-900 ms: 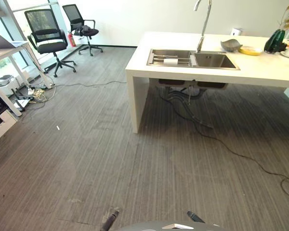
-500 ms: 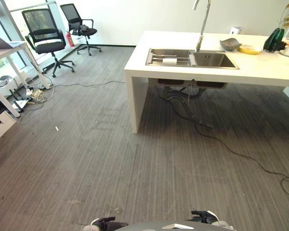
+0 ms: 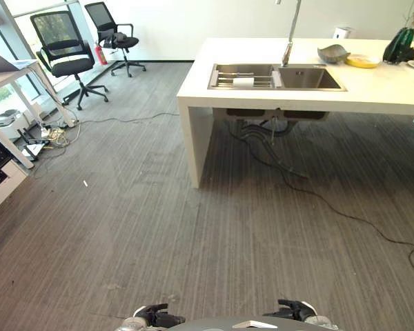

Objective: Place the dishes in the dishwasher.

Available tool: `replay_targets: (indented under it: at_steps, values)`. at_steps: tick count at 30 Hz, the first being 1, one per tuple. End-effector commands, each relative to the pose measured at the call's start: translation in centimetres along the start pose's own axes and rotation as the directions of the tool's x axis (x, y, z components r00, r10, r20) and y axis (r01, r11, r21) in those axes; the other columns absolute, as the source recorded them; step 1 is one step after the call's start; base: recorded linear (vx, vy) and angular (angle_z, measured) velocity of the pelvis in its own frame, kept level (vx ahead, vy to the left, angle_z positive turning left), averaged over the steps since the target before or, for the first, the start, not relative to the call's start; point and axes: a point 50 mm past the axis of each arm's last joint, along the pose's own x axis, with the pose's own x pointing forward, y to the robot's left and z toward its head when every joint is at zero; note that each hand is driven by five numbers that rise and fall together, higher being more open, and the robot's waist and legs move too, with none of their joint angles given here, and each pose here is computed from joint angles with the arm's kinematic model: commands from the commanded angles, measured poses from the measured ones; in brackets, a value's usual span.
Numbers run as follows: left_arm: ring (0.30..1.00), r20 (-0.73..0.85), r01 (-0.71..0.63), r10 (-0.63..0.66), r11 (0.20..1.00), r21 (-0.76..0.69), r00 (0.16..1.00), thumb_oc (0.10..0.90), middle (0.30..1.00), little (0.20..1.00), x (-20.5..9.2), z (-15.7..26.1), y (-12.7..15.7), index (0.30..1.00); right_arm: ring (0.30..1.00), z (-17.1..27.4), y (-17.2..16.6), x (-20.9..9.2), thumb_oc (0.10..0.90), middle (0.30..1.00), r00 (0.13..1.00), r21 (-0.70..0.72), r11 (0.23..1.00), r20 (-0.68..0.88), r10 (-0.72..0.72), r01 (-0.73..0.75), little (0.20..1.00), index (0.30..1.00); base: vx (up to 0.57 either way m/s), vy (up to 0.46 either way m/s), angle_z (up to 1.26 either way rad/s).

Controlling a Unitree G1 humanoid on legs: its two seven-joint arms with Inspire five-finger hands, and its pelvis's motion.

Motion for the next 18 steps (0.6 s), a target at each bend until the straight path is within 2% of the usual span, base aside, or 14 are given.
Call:
replay_targets:
  at_steps: [1, 15, 18]
  values:
    - [0.9, 0.011, 0.002, -0.003, 1.0, 0.021, 1.0, 0.8, 0.9, 0.9, 0.1, 0.7, -0.8, 0.9, 0.9, -1.3, -0.2, -0.1, 0.8, 0.9, 0.997, -0.042, 0.999, -0.075, -0.007, 0.003, 0.9, 0.9, 0.0, 0.0, 0.0]
    - [0.9, 0.02, -0.004, 0.004, 1.0, -0.005, 1.0, 0.8, 0.9, 0.9, 0.2, 1.3, -0.5, 0.9, 0.9, -0.8, -2.0, -0.2, 0.8, 0.9, 0.997, -0.008, 0.999, -0.065, -0.049, 0.048, 0.9, 0.9, 0.01, -0.044, 0.02]
    - [0.9, 0.04, -0.025, 0.028, 0.996, -0.082, 0.999, 0.8, 0.9, 0.9, 0.2, 2.0, -0.1, 0.9, 0.9, -0.1, -2.9, -0.2, 0.8, 0.9, 0.997, 0.001, 0.998, -0.047, -0.069, 0.069, 0.9, 0.9, 0.06, -0.191, 0.02]
